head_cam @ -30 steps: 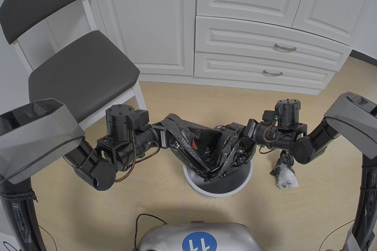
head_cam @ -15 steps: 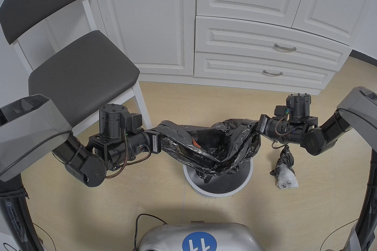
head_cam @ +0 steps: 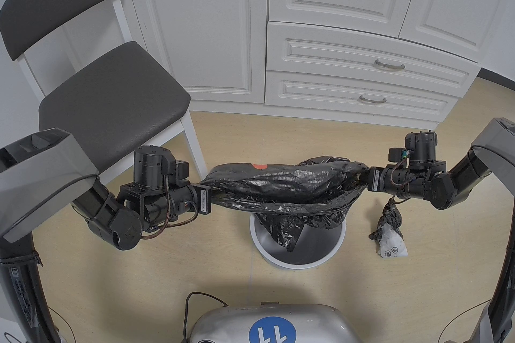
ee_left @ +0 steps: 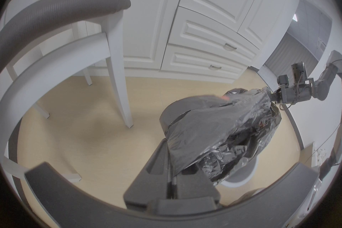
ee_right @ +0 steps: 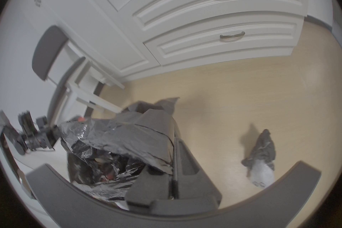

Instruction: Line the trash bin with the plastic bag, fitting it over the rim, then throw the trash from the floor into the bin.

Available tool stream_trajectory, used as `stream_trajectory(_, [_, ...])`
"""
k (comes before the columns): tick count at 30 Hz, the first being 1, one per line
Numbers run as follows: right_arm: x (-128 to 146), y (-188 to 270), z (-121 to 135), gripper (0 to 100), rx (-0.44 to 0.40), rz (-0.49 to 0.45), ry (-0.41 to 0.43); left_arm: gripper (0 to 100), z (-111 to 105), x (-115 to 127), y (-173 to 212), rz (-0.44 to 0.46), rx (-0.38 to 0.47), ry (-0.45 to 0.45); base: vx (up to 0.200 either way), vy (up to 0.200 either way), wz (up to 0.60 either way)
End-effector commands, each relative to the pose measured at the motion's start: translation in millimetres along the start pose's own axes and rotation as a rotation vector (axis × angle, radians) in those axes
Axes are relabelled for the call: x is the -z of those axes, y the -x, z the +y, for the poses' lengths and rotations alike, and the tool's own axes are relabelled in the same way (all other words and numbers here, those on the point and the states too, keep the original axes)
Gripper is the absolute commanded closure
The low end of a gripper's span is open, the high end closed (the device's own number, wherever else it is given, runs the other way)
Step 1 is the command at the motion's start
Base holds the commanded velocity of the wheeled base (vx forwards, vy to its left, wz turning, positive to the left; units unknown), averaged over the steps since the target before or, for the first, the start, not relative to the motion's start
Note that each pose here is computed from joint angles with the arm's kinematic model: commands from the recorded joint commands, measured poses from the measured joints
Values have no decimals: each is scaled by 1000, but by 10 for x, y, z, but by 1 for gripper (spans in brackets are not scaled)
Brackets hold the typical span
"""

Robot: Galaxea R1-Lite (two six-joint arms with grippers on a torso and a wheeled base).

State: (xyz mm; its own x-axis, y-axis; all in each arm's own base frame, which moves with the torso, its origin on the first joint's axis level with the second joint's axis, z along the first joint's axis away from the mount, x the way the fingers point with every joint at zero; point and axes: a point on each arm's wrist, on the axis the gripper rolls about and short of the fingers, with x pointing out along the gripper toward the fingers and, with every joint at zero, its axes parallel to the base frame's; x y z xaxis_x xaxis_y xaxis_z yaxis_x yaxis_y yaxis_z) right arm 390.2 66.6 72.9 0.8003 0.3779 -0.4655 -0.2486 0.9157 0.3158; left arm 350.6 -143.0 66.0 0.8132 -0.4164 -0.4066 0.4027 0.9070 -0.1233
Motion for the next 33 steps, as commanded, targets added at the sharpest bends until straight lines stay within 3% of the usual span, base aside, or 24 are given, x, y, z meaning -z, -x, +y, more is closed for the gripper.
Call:
stream_trajectory(1, [83, 56, -47, 100, 65, 52, 43, 100, 6, 32, 52, 38, -5, -16, 0, 0, 0])
stream_trajectory(7, [192, 205, 21, 100, 71, 155, 134, 100, -27, 148, 107, 90, 5, -66, 0, 0, 0])
stream_trajectory(11, [236, 221, 74, 100, 60, 176, 151, 100, -57, 186, 117, 104, 12, -84, 0, 0, 0])
stream_trajectory(17, [504, 189, 304, 100, 3, 265, 227, 100, -84, 244, 197, 130, 21, -142, 0, 0, 0])
stream_trajectory(25, [643, -158, 164, 100, 59, 300, 200, 100, -49, 340, 73, 157, 14, -138, 0, 0, 0])
stream_trajectory(33, [371, -379, 149, 100, 175, 162, 65, 100, -42, 341, 52, 150, 13, -138, 0, 0, 0])
